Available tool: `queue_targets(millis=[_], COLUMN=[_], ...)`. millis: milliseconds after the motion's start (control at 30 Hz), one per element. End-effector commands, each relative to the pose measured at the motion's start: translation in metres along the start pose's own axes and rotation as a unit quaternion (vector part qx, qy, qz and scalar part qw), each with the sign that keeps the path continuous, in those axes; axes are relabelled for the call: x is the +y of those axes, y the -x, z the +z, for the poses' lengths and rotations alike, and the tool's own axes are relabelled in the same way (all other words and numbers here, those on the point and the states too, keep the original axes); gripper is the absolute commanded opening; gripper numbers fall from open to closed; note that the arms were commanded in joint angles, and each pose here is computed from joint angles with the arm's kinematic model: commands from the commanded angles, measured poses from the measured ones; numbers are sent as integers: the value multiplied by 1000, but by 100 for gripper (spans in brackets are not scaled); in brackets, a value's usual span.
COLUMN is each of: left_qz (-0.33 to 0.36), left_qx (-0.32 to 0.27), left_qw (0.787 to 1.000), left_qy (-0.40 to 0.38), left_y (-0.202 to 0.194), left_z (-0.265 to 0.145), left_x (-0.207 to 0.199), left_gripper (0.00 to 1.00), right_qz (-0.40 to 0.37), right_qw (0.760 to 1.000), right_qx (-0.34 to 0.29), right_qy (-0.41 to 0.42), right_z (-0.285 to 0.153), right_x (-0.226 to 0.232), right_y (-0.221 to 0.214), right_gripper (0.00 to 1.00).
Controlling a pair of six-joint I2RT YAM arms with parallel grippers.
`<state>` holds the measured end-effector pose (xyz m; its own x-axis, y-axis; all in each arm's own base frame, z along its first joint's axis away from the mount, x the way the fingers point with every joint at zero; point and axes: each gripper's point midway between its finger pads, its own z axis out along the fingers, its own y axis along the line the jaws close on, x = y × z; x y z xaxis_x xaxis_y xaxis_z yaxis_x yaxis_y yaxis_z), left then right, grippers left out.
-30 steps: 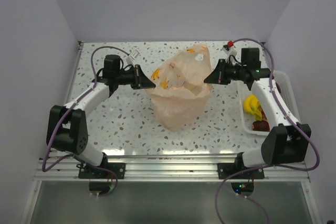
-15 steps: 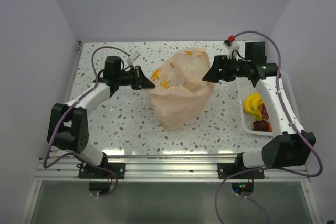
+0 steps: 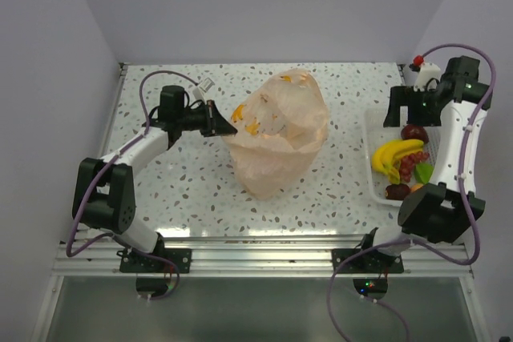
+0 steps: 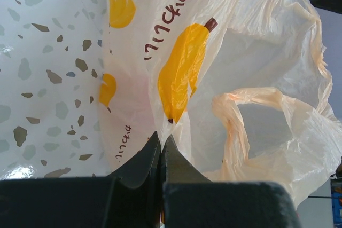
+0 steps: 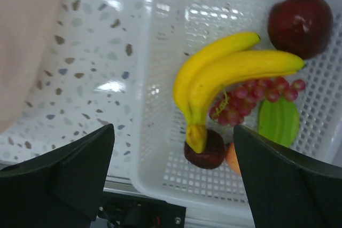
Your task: Place the fake fruits into the plastic bag and tie a complex knot
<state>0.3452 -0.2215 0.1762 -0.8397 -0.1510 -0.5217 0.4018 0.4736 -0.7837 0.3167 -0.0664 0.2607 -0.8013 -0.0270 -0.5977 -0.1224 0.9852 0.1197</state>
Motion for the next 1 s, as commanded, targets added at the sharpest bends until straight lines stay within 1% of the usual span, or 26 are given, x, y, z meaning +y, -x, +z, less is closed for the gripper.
queue_targets(millis=[0, 33, 100, 133, 200, 267, 300, 400, 533, 667, 900, 967], left_qz=[15, 15, 13, 13, 12, 9, 8, 15, 23, 21, 21, 22], left_qx=[-12, -12, -8, -8, -7, -7, -7, -12, -17, -17, -15, -15], left_qw=[1000, 1000, 1000, 1000, 1000, 1000, 1000, 999, 999, 999, 999, 999], left_qy=[-20, -21, -22, -22, -22, -25, -27, -33, -32, -32, -29, -29], left_y=[7, 8, 7, 7, 7, 8, 8, 11, 11, 10, 13, 12], left_z=[-2, -2, -1, -1, 0, 0, 0, -2, -4, -4, -3, -3], left_x=[-9, -10, -10, -9, -9, -10, -10, -17, -18, -18, -17, -17], left_gripper=[0, 0, 0, 0, 0, 0, 0, 0, 0, 0, 0, 0], right_qz=[46, 63, 89, 93, 93, 88, 87, 74, 76, 88, 102, 105], right_qw=[987, 984, 979, 979, 978, 977, 975, 971, 974, 971, 969, 972], right_qx=[99, 89, 95, 94, 100, 118, 142, 172, 171, 194, 206, 197], right_qy=[-121, -143, -156, -157, -155, -156, -151, -147, -125, -107, -86, -78], right_z=[4, 6, 6, 7, 14, 22, 28, 36, 46, 62, 88, 93], right_x=[-55, -62, -62, -61, -59, -60, -58, -58, -51, -48, -46, -44], right_y=[-44, -41, -49, -52, -66, -81, -96, -119, -126, -139, -154, -153], right_gripper=[95, 93, 90, 88, 88, 85, 85, 84, 82, 80, 79, 79])
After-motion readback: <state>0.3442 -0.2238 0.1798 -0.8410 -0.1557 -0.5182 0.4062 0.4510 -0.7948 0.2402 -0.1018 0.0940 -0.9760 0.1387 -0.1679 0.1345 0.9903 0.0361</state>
